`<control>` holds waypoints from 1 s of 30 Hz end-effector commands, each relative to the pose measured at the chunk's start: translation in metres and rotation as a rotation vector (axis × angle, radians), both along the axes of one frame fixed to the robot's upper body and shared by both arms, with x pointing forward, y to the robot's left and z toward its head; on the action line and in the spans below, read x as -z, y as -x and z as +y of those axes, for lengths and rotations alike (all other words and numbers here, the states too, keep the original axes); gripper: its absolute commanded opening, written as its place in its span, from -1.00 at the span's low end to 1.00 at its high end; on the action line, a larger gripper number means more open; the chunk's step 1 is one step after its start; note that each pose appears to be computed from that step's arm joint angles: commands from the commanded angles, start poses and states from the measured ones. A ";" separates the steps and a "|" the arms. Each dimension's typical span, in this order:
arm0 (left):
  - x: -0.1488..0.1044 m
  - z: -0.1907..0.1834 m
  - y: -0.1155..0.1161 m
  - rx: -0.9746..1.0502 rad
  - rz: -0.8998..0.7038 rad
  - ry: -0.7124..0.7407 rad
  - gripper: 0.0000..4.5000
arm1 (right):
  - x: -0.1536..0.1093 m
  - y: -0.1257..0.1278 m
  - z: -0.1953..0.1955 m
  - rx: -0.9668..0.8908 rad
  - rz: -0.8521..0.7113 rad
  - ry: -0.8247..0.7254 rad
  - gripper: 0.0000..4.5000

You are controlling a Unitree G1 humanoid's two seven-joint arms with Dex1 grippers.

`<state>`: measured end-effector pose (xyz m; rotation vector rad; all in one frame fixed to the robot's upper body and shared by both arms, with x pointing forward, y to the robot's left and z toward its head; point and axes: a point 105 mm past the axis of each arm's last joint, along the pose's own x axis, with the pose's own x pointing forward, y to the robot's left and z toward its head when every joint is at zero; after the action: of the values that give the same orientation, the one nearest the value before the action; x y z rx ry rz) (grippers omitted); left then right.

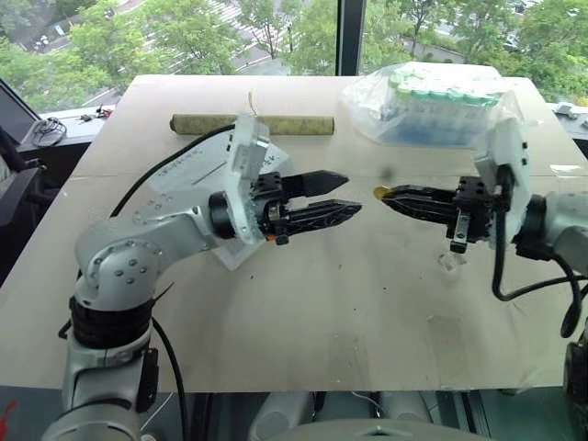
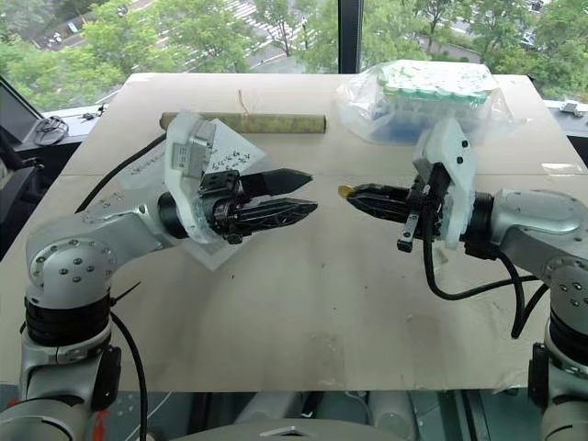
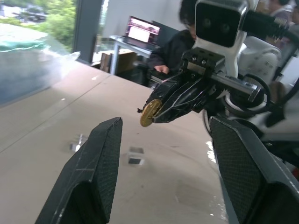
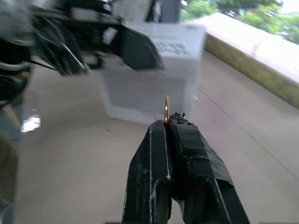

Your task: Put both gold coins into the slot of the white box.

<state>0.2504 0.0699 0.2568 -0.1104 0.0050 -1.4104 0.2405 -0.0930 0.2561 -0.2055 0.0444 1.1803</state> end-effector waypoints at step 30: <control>-0.006 -0.006 0.006 0.186 -0.078 -0.069 -0.62 | -0.010 0.025 0.019 -0.153 -0.053 0.002 -1.00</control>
<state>0.2482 0.0663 0.2560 -0.0262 0.0293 -1.5727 0.2218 -0.0759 0.2623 -0.2250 0.0170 1.3098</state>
